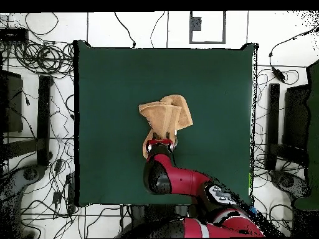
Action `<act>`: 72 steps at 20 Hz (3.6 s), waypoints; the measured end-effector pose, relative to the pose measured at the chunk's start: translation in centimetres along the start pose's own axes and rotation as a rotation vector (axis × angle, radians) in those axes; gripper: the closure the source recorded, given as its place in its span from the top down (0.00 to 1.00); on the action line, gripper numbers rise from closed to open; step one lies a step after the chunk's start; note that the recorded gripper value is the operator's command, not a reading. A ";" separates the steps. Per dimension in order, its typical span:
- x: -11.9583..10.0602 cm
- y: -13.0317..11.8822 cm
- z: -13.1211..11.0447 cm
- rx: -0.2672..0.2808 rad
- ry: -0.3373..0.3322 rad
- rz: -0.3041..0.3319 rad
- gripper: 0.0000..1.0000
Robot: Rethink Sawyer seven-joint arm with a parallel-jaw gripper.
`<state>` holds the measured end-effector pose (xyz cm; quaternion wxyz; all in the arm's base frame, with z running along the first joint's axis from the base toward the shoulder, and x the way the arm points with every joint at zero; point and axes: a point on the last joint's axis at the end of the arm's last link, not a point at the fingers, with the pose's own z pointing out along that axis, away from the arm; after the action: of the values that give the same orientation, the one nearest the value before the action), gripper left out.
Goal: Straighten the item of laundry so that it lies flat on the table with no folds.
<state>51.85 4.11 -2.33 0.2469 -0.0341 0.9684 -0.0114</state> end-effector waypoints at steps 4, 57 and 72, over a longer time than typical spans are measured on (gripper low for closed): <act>-0.2 -0.1 0.1 0.007 0.001 0.013 1.00; -9.6 -2.0 -8.8 0.068 0.088 0.265 0.00; -10.5 -5.8 -9.8 0.081 0.091 0.325 0.00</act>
<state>56.72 -0.84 11.55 0.2028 0.1336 0.9700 -0.0120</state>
